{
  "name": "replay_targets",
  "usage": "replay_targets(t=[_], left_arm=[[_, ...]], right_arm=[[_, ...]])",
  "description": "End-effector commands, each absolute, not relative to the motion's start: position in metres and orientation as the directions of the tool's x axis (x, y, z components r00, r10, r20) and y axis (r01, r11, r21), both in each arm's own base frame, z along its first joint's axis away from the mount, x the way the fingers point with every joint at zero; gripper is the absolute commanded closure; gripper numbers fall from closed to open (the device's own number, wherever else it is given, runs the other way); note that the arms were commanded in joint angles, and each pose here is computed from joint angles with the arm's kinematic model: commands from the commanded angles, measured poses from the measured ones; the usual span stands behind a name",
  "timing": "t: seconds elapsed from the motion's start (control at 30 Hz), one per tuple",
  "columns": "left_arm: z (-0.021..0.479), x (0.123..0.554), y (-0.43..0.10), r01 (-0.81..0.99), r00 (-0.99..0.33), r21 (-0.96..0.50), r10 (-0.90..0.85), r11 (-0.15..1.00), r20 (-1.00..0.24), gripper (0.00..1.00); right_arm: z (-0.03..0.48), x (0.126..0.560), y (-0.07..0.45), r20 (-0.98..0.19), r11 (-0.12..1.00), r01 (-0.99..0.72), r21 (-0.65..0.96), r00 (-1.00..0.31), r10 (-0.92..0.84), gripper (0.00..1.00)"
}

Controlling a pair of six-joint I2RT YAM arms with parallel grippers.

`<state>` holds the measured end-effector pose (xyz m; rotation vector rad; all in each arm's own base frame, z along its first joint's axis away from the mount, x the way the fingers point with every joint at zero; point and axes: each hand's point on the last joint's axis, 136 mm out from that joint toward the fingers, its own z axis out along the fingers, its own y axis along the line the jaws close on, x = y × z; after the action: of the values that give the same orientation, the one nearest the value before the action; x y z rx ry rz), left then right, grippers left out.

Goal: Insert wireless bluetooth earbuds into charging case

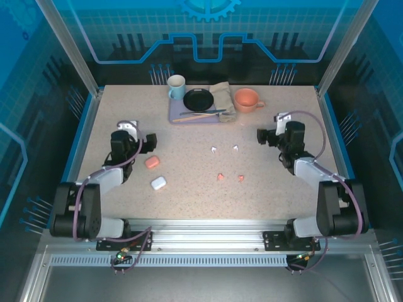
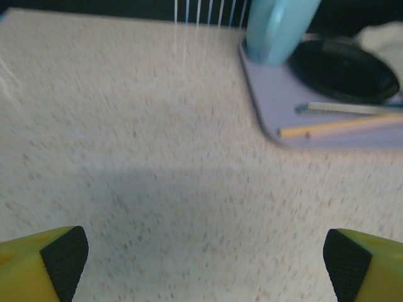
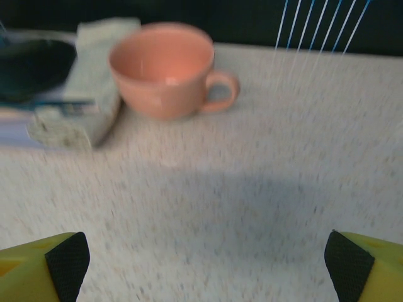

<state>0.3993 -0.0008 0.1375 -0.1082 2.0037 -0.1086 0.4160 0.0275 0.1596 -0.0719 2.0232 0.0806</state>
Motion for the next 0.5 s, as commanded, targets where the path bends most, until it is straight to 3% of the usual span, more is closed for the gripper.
replay_targets(t=[0.0,0.13,0.47], left_arm=[[0.148,0.388,0.008,-0.128,-0.495,-0.163,-0.206,0.978,-0.844,0.01],[0.163,0.379,0.005,-0.189,-0.522,-0.239,-0.304,0.952,-0.797,0.01],[0.161,0.318,-0.001,-0.515,-0.593,-0.400,-0.652,0.758,-0.472,0.01]], right_arm=[[0.162,0.396,0.017,-0.837,0.986,0.053,0.156,-0.524,0.160,0.00],[0.168,0.382,-0.005,-0.739,0.913,0.268,0.308,-0.537,0.408,0.00],[0.164,0.350,0.095,-0.576,0.932,-0.044,0.360,-0.796,0.185,0.01]])
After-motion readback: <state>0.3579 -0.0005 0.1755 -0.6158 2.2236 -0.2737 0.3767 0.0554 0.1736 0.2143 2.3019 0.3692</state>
